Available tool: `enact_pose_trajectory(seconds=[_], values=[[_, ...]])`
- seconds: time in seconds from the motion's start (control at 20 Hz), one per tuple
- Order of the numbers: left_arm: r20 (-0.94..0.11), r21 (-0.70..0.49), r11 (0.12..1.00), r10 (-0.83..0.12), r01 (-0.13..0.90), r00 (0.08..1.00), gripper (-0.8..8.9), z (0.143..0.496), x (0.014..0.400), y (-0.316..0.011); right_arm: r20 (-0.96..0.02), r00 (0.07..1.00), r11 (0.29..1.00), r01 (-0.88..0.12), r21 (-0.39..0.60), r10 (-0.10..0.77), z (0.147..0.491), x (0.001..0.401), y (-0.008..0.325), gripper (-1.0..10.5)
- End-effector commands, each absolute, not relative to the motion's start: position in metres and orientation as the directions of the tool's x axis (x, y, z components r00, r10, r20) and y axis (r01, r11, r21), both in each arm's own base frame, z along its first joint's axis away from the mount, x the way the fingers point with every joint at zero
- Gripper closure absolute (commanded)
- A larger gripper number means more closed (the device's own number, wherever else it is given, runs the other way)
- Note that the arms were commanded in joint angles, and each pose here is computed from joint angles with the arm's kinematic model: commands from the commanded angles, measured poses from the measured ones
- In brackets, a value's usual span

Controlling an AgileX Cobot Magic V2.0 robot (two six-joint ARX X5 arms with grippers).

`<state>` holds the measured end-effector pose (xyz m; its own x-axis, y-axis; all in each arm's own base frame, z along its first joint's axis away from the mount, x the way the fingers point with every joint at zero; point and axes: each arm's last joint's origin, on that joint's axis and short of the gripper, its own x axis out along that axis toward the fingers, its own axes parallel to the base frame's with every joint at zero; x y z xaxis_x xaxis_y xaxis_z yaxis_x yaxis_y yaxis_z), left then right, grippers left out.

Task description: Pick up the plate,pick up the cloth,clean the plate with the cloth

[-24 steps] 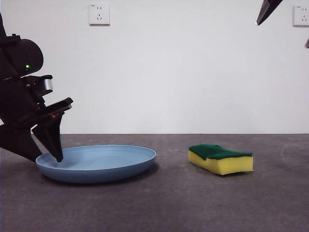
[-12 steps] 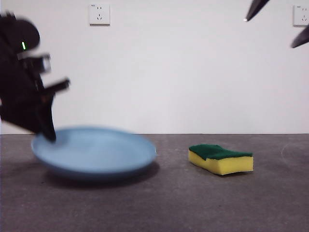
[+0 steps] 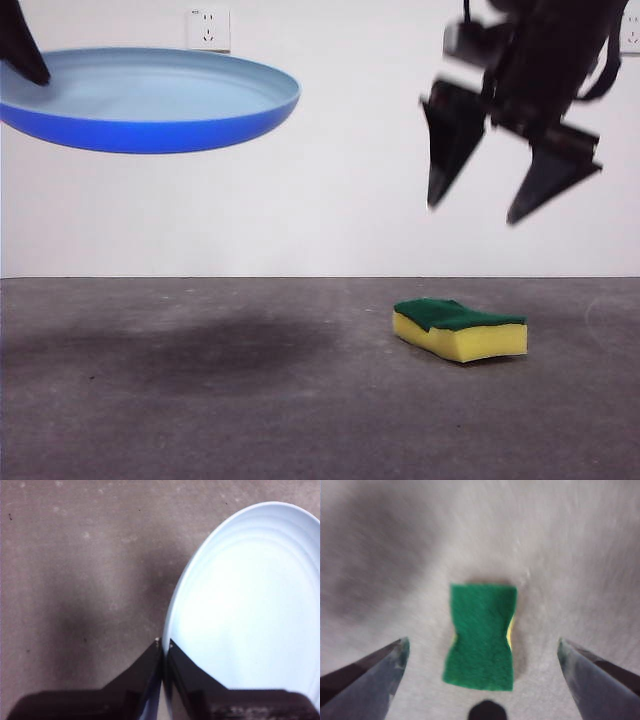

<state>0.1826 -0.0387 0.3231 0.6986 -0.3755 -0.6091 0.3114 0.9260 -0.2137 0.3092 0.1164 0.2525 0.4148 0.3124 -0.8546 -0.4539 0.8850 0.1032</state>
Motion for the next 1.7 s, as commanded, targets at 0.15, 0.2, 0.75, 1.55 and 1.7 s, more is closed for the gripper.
enact_pose_trajectory(seconds=[0.15,0.2,0.75,1.55,1.7], values=[[-0.622,-0.207,0.922,-0.383,0.328,0.683,8.22,0.323,0.176,-0.038,-0.898,0.338,0.881,-0.461,0.105,0.284,0.214,0.327,0.123,4.5],[-0.625,-0.208,0.922,-0.382,0.327,0.68,8.22,0.322,0.176,-0.038,-0.901,0.326,0.88,-0.462,0.112,0.286,0.208,0.329,0.125,4.5],[-0.623,-0.207,0.922,-0.383,0.328,0.682,8.22,0.323,0.176,-0.038,-0.93,0.246,0.86,-0.496,0.12,0.272,0.173,0.334,0.144,5.4],[-0.645,-0.182,0.926,-0.366,0.33,0.671,8.22,0.32,0.177,-0.038,-0.933,0.274,0.862,-0.502,0.068,0.233,0.184,0.329,0.145,9.6],[-0.679,-0.143,0.949,-0.3,0.28,0.67,8.22,0.312,0.189,-0.038,-0.875,0.383,0.859,-0.508,0.07,0.297,0.231,0.31,0.149,9.6]])
